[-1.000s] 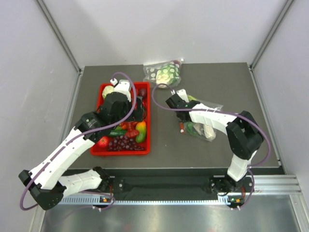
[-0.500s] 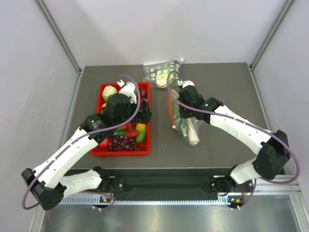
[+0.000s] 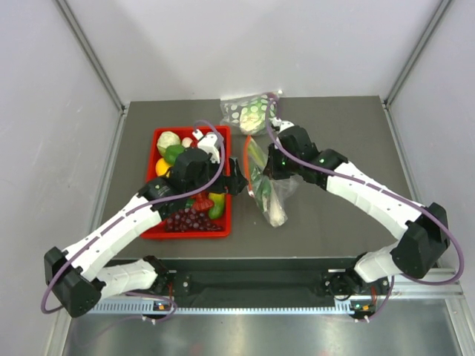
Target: Open the zip-top bag and remove the fake food
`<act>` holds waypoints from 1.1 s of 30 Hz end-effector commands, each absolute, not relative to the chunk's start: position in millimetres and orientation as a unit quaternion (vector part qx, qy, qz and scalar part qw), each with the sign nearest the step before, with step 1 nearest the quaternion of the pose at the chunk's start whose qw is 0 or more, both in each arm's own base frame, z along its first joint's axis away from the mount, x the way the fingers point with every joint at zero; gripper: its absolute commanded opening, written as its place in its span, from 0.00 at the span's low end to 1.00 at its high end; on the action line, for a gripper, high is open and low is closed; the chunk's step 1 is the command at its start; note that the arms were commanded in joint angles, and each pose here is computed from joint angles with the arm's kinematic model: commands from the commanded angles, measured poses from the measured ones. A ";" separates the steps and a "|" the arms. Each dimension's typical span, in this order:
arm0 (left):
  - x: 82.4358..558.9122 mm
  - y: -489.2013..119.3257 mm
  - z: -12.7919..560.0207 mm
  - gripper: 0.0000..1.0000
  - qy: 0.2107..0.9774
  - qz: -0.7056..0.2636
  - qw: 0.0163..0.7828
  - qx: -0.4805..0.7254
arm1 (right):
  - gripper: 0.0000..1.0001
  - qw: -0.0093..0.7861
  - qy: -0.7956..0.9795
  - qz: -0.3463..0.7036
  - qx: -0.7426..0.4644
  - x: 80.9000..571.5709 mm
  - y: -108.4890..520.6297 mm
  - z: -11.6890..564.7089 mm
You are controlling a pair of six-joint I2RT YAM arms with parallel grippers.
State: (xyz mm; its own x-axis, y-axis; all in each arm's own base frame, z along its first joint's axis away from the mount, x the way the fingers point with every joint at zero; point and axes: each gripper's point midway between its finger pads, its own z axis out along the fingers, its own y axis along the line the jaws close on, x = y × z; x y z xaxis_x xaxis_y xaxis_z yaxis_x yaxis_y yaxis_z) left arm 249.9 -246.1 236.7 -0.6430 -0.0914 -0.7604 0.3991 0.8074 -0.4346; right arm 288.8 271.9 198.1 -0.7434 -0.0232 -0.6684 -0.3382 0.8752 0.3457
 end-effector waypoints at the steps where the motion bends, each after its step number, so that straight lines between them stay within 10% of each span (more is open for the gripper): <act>1: 255.6 -262.7 244.4 0.99 0.838 -0.342 0.418 0.080 | 0.00 0.400 0.858 0.310 -0.084 295.4 288.4 255.8; 13: 260.7 -267.1 216.6 0.81 0.847 -0.340 0.404 0.065 | 0.00 0.394 0.846 0.350 -0.080 282.5 293.2 259.6; 18: 262.4 -271.1 209.6 0.57 0.848 -0.344 0.397 0.069 | 0.00 0.392 0.846 0.351 -0.084 277.4 290.9 257.3; 30: 251.7 -297.8 206.1 0.45 0.832 -0.414 0.357 0.096 | 0.00 0.389 0.845 0.357 -0.085 274.8 291.6 254.6; 33: 248.7 -301.7 204.2 0.28 0.831 -0.425 0.345 0.097 | 0.00 0.389 0.846 0.356 -0.084 275.2 290.4 254.2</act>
